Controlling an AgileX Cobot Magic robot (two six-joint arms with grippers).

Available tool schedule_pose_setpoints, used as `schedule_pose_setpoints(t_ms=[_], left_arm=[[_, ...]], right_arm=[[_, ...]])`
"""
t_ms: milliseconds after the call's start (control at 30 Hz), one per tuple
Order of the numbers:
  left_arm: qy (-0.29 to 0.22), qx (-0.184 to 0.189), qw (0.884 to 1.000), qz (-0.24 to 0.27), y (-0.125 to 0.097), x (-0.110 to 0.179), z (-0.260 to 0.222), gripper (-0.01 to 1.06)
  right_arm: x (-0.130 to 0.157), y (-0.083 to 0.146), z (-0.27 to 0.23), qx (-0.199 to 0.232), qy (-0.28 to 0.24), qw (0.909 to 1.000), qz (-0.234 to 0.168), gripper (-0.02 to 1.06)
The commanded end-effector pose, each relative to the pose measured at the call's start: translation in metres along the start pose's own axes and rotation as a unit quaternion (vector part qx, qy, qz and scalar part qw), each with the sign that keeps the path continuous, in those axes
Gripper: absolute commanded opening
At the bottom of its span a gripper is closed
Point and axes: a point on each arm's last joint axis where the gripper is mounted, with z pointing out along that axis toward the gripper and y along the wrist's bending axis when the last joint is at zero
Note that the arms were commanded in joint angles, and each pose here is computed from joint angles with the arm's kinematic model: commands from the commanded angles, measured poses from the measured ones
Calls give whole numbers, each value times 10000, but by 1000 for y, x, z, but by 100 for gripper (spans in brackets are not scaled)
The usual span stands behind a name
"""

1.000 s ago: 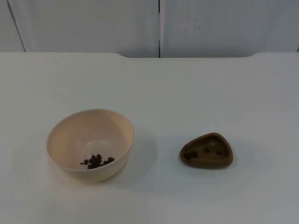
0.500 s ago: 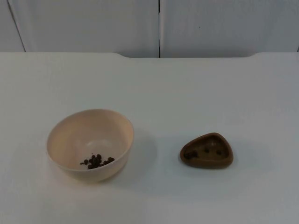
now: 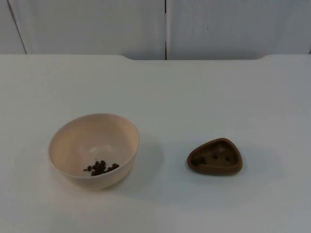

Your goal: Pick up the bowl with the left hand and pour the coffee beans from the cup into the bowl with the right hand.

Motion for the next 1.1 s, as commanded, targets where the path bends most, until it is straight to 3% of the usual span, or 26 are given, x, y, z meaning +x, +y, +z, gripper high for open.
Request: schedule_pose_setpoints(t_ms=[0,667,800,867,1067], left_arm=[[-18,102,9999,2,-2,1,1,105],[-17,117,9999,6,-2,1,1,105],[-17,117,9999,6,-2,1,1,105],[-17,117,9999,6,-2,1,1,105],[-17,117,9999,6,-2,1,1,105]], right_arm=[[0,-1,0,40,-36,10000,-9,80],[0,-1,0,40,-36,10000,-9,80],[0,-1,0,59,-36,10000,32,92],[0,-1,0,59,-36,10000,32,105],[0,-1,0,59,-36,10000,32,105]])
